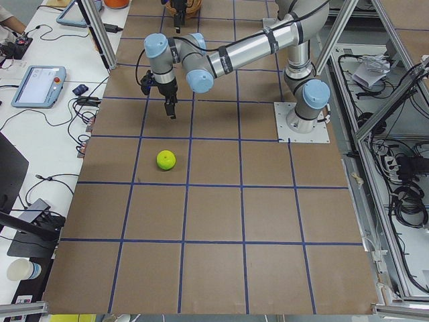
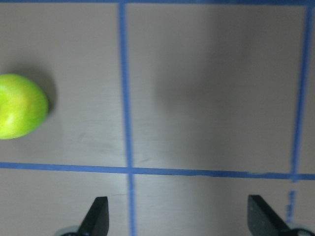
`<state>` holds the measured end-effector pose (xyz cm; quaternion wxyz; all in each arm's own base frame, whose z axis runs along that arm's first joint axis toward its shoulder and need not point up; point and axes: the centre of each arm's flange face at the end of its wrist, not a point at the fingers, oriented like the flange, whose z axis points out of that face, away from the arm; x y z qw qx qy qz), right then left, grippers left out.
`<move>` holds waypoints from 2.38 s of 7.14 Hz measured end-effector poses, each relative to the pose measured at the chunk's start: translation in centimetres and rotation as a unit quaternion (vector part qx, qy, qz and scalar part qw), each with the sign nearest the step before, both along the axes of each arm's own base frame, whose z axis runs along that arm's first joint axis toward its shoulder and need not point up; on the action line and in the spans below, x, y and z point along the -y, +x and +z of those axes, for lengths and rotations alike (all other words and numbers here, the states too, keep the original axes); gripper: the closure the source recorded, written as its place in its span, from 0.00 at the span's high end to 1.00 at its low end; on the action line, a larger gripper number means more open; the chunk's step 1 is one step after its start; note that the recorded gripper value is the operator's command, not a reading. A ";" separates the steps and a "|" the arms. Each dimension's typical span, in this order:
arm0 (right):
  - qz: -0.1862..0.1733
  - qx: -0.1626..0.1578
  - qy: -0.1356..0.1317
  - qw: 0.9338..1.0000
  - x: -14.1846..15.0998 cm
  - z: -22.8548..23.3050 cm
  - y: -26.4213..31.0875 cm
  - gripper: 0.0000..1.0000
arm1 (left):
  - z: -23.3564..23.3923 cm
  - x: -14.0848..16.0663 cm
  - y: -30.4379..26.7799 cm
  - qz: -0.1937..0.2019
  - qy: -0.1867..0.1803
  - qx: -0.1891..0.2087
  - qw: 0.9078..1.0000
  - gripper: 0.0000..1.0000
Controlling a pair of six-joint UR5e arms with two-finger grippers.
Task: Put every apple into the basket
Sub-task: 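Grasp the green apple with the left gripper while the right grasps the dark apple, then carry the dark apple to the basket while the left lifts the green apple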
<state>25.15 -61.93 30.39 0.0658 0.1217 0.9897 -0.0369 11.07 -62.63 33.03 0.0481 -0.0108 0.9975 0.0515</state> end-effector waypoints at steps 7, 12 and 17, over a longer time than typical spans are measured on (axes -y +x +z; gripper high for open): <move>0.018 -0.008 0.027 0.999 -2.6 -6.2 8.9 1.00 | -8.6 2.3 12.9 -0.039 -0.045 -0.002 0.998 1.00; 0.109 -0.014 0.031 0.993 -2.8 -7.8 9.1 1.00 | -10.7 2.8 12.7 -0.037 -0.050 -0.037 0.997 1.00; 0.169 -0.027 0.038 0.984 -3.4 -10.0 8.7 0.22 | -13.0 2.8 13.0 -0.035 -0.036 -0.045 0.998 0.93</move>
